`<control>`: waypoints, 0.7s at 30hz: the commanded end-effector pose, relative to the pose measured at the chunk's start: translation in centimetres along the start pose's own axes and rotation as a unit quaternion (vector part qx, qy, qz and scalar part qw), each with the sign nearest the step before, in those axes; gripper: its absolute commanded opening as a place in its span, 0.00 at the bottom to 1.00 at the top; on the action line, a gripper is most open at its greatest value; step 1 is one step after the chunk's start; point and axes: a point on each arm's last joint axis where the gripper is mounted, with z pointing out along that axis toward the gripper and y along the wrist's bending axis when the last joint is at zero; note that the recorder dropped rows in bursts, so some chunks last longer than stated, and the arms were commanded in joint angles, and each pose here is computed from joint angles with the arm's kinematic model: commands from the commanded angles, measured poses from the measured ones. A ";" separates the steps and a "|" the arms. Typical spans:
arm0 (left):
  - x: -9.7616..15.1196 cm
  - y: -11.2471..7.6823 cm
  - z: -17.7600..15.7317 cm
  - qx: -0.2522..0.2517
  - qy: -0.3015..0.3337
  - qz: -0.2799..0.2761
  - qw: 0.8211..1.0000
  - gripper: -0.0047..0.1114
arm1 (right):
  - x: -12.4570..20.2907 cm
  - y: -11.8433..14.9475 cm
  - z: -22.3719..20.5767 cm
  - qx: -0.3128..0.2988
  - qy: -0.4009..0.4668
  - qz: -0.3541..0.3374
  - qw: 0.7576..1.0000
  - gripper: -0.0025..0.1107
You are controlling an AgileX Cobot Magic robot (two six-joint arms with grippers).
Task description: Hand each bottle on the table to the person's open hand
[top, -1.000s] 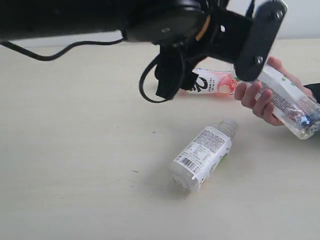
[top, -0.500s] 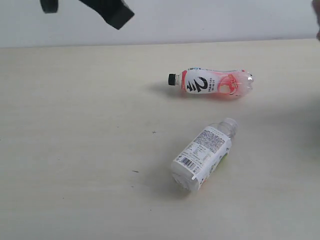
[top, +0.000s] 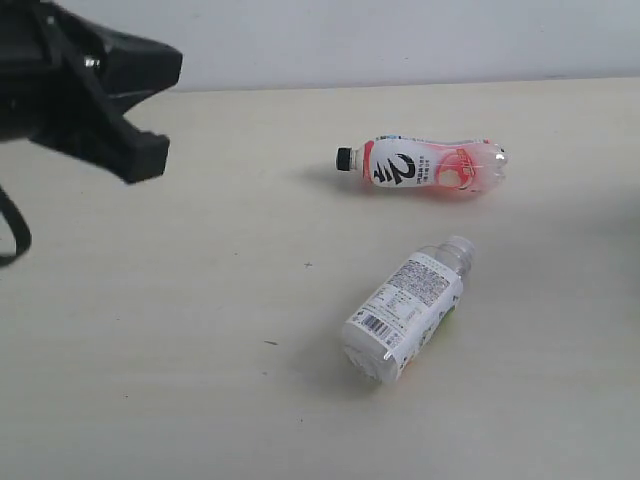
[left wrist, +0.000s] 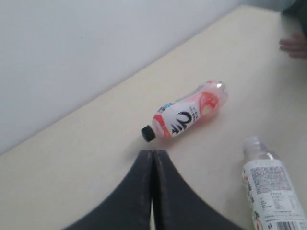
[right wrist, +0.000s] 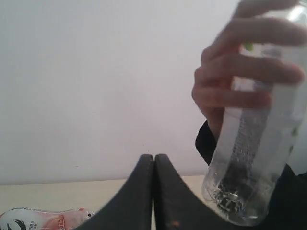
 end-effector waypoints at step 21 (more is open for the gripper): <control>9.7 -3.3 -2.5 0.096 -0.146 -0.007 0.985 0.04 | 0.0 0.0 0.0 0.002 -0.005 -0.004 1.000 0.02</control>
